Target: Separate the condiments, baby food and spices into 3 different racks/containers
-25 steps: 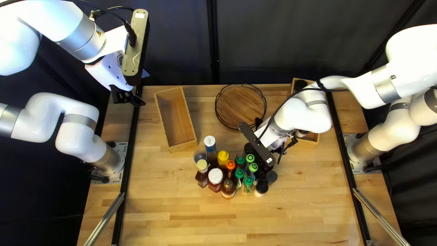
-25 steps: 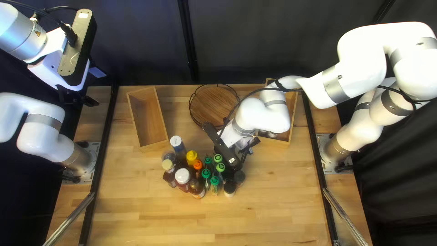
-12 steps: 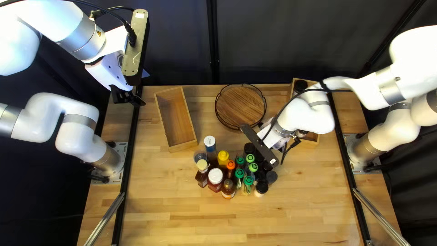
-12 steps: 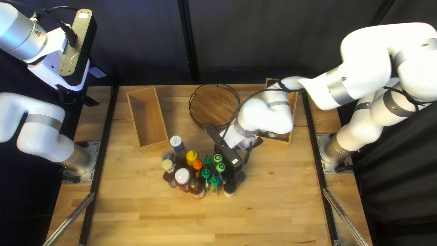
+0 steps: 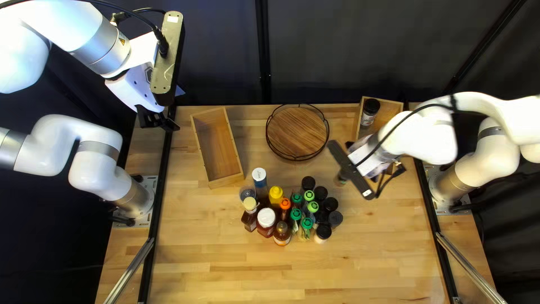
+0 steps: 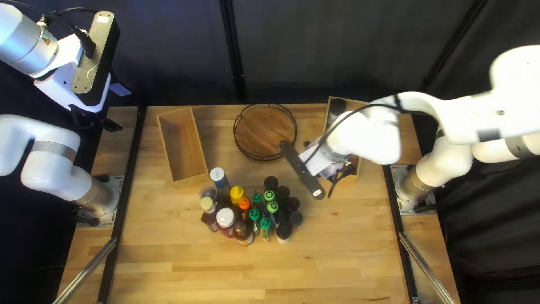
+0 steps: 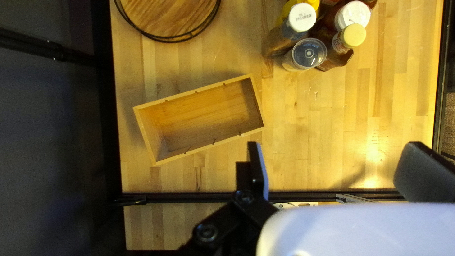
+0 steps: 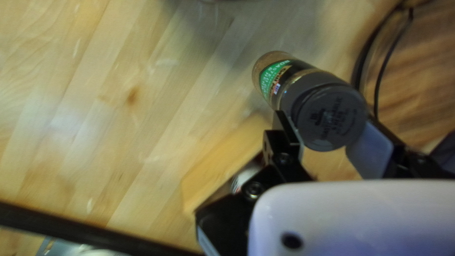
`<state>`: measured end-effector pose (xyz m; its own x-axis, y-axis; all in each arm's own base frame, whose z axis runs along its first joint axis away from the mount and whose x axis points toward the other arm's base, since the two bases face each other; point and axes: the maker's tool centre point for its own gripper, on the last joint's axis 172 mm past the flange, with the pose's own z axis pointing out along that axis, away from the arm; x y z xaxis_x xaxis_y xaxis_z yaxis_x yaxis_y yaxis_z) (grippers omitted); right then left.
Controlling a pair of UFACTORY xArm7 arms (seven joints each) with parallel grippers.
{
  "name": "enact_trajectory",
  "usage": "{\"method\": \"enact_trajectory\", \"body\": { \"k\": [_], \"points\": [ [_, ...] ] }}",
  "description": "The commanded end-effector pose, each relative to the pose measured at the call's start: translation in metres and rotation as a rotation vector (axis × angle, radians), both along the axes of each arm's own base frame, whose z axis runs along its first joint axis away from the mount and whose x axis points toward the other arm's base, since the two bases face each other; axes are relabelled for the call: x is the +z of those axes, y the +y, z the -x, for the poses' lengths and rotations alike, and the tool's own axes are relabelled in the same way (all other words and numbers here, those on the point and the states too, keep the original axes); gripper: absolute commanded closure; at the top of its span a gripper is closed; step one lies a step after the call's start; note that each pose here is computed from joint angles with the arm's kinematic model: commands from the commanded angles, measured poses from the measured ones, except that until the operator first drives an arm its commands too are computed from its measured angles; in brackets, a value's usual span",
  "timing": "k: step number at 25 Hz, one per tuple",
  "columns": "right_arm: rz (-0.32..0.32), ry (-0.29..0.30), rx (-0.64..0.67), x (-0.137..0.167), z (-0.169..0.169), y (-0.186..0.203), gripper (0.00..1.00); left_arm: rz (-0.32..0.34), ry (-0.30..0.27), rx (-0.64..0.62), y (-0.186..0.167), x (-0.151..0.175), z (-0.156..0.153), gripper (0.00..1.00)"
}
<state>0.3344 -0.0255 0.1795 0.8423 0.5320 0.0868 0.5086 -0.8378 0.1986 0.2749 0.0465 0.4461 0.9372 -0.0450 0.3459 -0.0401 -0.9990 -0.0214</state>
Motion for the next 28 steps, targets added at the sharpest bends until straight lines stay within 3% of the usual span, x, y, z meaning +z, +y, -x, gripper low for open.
{"method": "enact_trajectory", "body": {
  "k": [1, 7, 12, 18, 23, 28],
  "points": [
    [-0.026, 0.014, -0.065, 0.016, 0.03, -0.006, 1.0, 0.0, 0.0, 0.0, 0.0, 0.0, 0.0, 0.0],
    [-0.042, 0.063, -0.128, 0.048, 0.06, -0.013, 1.0, 0.0, 0.0, 0.0, 0.0, 0.0, 0.0, 0.0],
    [-0.052, 0.149, -0.169, 0.054, 0.074, -0.015, 1.0, 0.0, 0.0, 0.0, 0.0, 0.0, 0.0, 0.0],
    [0.015, 0.202, -0.264, 0.054, 0.092, -0.033, 1.0, 0.0, 0.0, 0.0, 0.0, 0.0, 0.0, 0.0],
    [0.081, 0.172, -0.326, 0.054, 0.102, -0.058, 1.0, 0.0, 0.0, 0.0, 0.0, 0.0, 0.0, 0.0],
    [0.096, 0.113, -0.348, 0.038, 0.114, -0.083, 1.0, 0.0, 0.0, 0.0, 0.0, 0.0, 0.0, 0.0]
  ]
}}
